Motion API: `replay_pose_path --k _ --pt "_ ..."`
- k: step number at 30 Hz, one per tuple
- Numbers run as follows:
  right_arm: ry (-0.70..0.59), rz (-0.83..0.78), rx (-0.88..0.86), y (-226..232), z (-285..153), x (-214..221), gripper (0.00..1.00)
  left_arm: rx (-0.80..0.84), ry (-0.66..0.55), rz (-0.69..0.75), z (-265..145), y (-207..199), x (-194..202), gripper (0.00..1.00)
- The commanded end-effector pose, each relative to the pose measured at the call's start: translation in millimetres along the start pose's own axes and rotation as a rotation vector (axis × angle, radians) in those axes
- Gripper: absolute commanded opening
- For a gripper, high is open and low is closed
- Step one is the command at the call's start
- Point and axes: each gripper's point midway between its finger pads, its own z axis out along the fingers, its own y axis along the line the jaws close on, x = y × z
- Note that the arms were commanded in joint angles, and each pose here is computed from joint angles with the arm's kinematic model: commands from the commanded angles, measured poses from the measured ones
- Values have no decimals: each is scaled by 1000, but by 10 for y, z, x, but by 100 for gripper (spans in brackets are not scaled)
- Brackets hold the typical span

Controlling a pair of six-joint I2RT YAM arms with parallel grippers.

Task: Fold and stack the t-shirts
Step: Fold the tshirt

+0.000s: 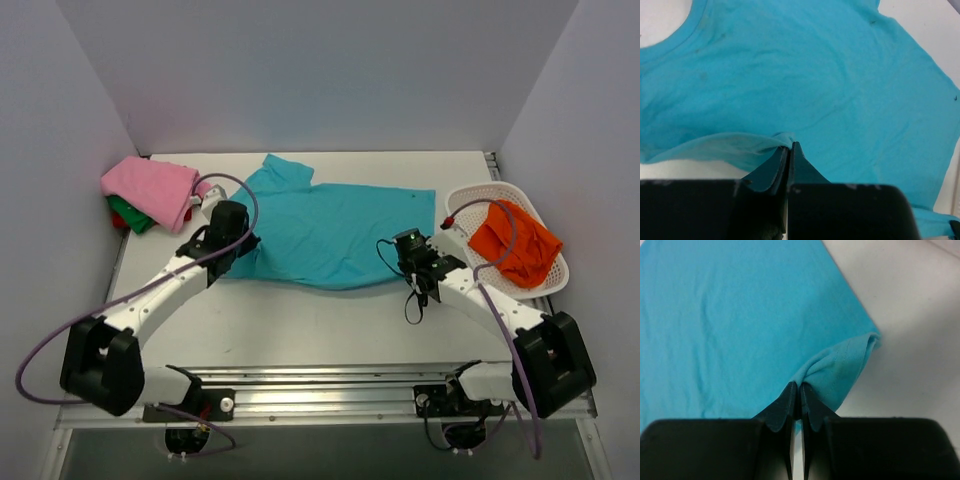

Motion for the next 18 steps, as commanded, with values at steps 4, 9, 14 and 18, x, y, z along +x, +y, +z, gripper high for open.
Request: replay_pose_path --k 4,9,14,18 --pt "-53 33 155 -10 590 -251 0 32 54 26 862 -261 -346 3" --pt "-11 29 253 26 1153 -189 0 -6 232 58 1754 -133 -143 2" --pt "27 -6 257 199 1430 -176 59 74 283 32 2155 -266 -250 41" --pt "7 4 220 369 1359 -341 85 107 293 10 2163 -299 -324 81"
